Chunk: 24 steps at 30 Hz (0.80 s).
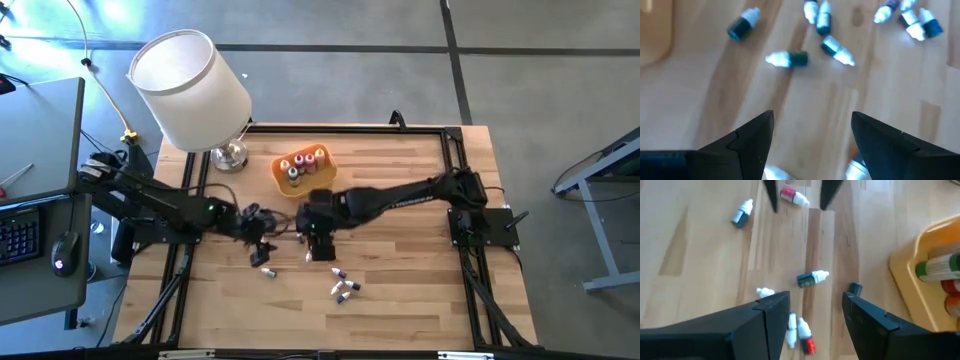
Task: Pick & Place food coloring
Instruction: Put the small pink food coloring bottle into the bin
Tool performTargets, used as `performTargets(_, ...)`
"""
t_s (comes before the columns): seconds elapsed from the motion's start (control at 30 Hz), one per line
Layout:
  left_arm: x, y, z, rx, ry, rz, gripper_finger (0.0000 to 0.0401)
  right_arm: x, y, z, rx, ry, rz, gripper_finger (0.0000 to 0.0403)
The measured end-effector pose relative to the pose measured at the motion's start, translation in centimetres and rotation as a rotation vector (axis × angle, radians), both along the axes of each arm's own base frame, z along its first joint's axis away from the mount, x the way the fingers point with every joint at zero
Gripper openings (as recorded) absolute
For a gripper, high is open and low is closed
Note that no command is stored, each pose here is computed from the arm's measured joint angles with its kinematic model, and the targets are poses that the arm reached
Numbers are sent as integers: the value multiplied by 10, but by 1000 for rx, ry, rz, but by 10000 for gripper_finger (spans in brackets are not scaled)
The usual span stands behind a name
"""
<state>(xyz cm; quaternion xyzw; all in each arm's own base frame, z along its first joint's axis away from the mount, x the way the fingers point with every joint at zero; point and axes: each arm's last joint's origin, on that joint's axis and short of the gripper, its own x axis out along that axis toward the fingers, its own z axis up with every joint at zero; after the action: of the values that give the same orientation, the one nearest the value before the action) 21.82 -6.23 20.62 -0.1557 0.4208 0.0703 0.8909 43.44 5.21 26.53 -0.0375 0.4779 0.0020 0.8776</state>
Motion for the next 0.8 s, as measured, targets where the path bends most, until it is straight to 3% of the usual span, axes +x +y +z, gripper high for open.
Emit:
performTargets(0.1, -12, -13, 3, -17, 9, 50, 264, -2, 8, -24, -35, -12, -90, 174)
performTargets(0.33, -40, -22, -6, -37, 177, 232, 264, -12, 6, -72, 25, 4, -230, 167)
performTargets(0.5, -45, -21, -13, -12, 242, 352, 264, -14, 5, -84, 2, -29, -232, 156)
performTargets(0.8, -30, -28, -27, -17, 233, 356, 264, -12, 5, -83, 5, -62, -232, 147)
